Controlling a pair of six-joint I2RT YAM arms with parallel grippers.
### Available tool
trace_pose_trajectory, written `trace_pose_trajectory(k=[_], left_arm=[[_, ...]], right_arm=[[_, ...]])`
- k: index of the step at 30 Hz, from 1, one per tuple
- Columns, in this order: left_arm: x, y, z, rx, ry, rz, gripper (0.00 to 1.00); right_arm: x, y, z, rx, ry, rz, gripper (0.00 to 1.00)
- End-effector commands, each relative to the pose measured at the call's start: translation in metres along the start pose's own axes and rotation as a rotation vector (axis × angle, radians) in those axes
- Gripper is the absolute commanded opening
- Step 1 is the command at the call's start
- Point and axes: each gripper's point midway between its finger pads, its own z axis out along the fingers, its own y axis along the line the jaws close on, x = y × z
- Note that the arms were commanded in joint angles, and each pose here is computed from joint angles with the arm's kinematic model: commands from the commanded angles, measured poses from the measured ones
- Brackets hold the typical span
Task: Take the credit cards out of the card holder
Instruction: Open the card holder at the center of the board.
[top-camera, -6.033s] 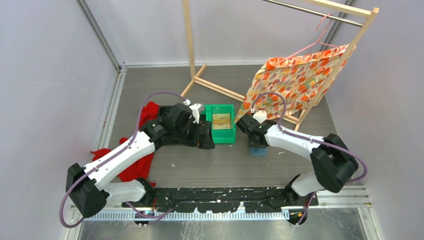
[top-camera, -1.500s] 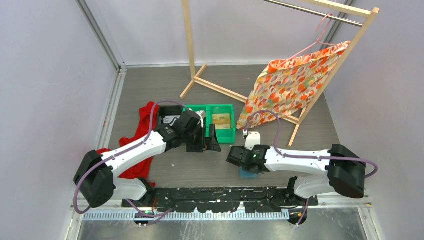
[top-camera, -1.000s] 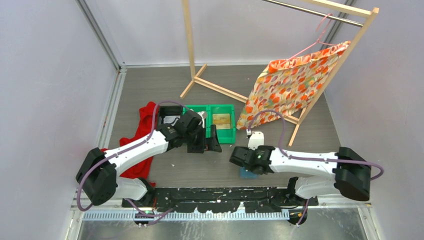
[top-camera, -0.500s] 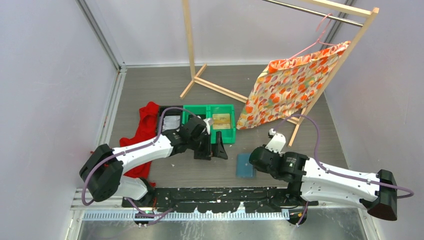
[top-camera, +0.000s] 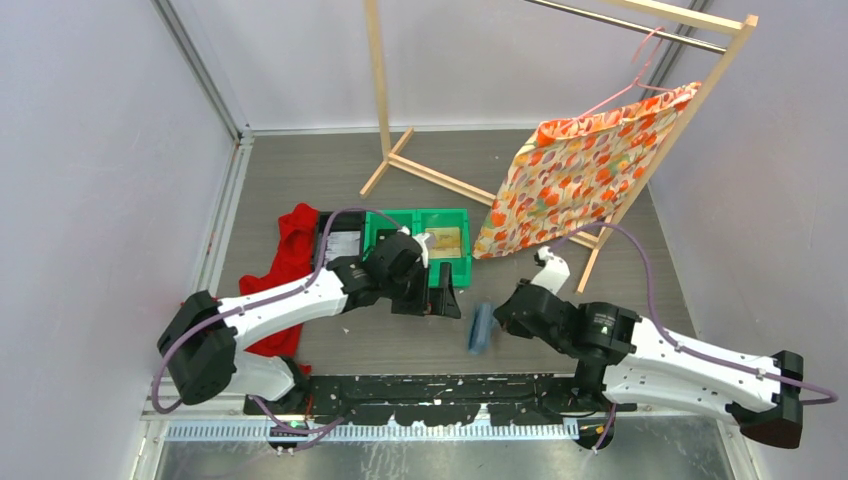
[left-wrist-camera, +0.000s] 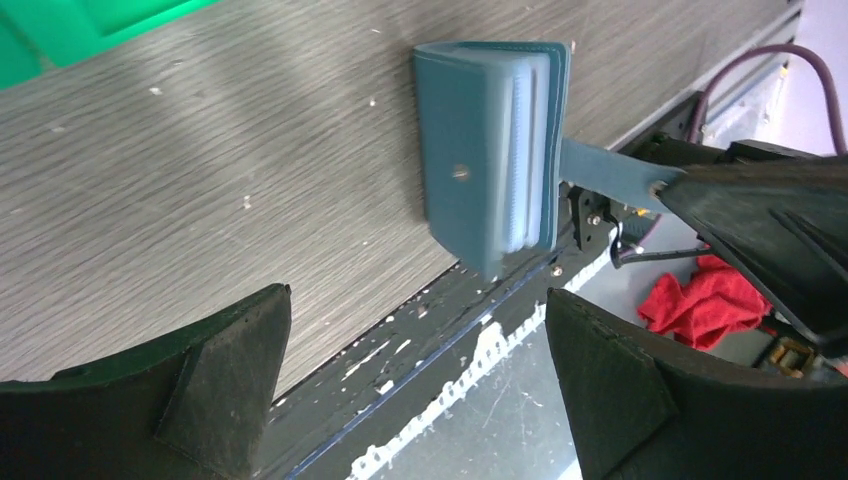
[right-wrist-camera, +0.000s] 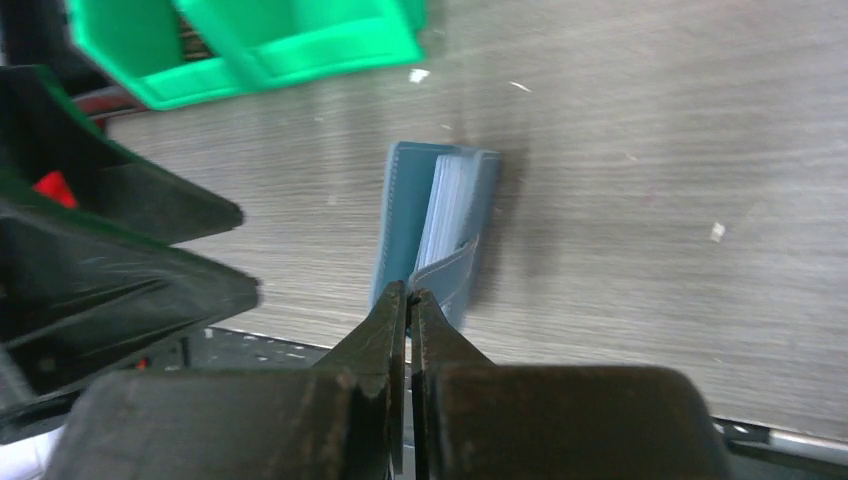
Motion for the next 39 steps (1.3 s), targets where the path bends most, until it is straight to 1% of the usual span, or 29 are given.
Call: trace_pose_trajectory(k=[1,6,9,14,19,21,22,23,24,25,26,29,33,39], left_arm=[[-0.012,0.013,-0.022,-0.088,-0.079,0.04,1.0],[-0.006,0.023,-0.031,-0.12,-0.084,0.045,1.0],[-0.005,0.024,-0.033,-0.117,-0.089,0.049,1.0],[-0.002,0.021,-0.028,-0.099,-0.067,0.043,0.99],[-0.003,0.015,-0.018,-0.075,-0.047,0.033,0.98],[-0.004,0.014,-0.016,-0.076,-0.037,0.035,0.98],[-0.004,0.014,-0.015,-0.08,-0.031,0.036,0.98],[-0.005,0.014,-0.014,-0.082,-0.026,0.038,0.98],[-0.005,0.013,-0.013,-0.082,-0.022,0.038,0.98],[-0.005,0.013,-0.012,-0.083,-0.019,0.038,0.98],[-0.005,0.012,-0.012,-0.08,-0.018,0.039,0.98],[-0.006,0.011,-0.012,-0.079,-0.019,0.04,0.98],[-0.007,0.012,-0.016,-0.085,-0.03,0.04,0.98],[-0.008,0.015,-0.021,-0.099,-0.052,0.044,0.99]], right_arm=[[-0.021,0.059,-0.009,-0.126,-0.015,-0.077,0.01],[-0.014,0.057,0.001,-0.101,-0.005,-0.082,0.01],[-0.015,0.041,0.003,-0.06,-0.025,-0.057,0.01],[-0.02,-0.014,-0.004,0.104,-0.085,0.006,0.01],[-0.014,-0.07,-0.015,0.287,-0.102,0.108,0.01],[-0.012,-0.086,-0.02,0.365,-0.098,0.113,0.01],[-0.012,-0.09,-0.022,0.394,-0.099,0.104,0.09],[-0.014,-0.091,-0.024,0.412,-0.099,0.091,0.21],[-0.016,-0.088,-0.025,0.419,-0.1,0.075,0.35],[-0.02,-0.084,-0.026,0.421,-0.105,0.058,0.43],[-0.025,-0.076,-0.027,0.411,-0.109,0.041,0.45],[-0.038,-0.044,-0.027,0.347,-0.115,-0.009,0.47],[-0.05,-0.001,-0.024,0.243,-0.124,-0.034,0.47],[-0.045,0.049,-0.006,0.118,-0.085,-0.083,0.46]])
